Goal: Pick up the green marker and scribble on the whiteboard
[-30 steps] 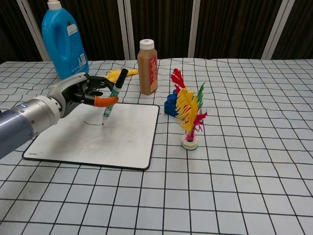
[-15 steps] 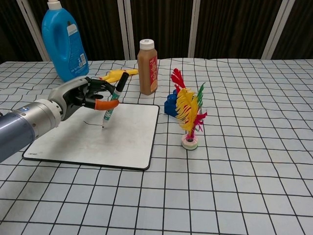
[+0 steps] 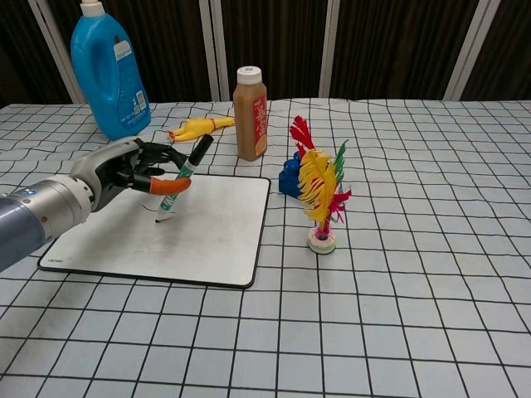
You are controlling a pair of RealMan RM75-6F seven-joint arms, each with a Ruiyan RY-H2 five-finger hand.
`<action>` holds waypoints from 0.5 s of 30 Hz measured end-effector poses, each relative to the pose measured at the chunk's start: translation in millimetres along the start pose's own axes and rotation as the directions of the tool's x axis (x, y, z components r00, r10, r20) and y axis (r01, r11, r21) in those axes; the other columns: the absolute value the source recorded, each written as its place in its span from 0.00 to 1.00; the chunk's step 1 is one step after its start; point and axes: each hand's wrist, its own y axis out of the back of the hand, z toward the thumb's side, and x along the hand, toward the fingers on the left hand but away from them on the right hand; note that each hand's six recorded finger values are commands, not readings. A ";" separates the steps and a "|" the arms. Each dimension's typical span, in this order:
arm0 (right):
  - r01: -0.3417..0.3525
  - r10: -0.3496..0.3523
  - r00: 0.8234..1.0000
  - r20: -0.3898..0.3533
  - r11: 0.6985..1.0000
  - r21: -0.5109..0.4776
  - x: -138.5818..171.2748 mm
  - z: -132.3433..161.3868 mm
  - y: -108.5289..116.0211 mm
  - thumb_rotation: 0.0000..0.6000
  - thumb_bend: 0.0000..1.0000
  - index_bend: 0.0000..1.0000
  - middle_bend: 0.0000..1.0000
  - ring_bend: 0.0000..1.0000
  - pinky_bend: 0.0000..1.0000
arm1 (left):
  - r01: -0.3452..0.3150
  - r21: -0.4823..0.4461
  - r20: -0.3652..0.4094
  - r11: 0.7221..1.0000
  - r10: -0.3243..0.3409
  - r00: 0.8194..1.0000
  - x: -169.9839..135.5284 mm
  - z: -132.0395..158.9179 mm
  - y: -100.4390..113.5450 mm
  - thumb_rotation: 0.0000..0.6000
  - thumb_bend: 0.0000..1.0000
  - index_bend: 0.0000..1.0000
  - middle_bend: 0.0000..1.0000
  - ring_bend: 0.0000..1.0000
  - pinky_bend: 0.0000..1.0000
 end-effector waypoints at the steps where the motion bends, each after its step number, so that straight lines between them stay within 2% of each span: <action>1: 0.000 0.000 1.000 0.000 1.000 0.001 -0.1 -0.1 0.0 1.00 0.35 0.00 0.00 0.00 0.00 | -0.002 0.004 -0.002 1.000 0.002 1.000 -1.4 -1.0 1.8 1.00 0.50 0.75 0.20 0.02 0.03; 8: 0.001 -0.001 1.000 -0.002 1.000 0.014 -1.0 0.8 -1.0 1.00 0.35 0.00 0.00 0.00 0.00 | -0.008 0.020 -0.019 1.000 0.009 1.000 -16.6 -9.1 14.7 1.00 0.50 0.75 0.20 0.02 0.03; 15: -0.001 0.001 1.000 0.006 1.000 0.015 -1.4 0.4 -2.0 1.00 0.35 0.00 0.00 0.00 0.00 | 0.000 -0.008 -0.036 1.000 0.000 0.999 -37.4 -8.5 26.3 1.00 0.50 0.75 0.20 0.02 0.03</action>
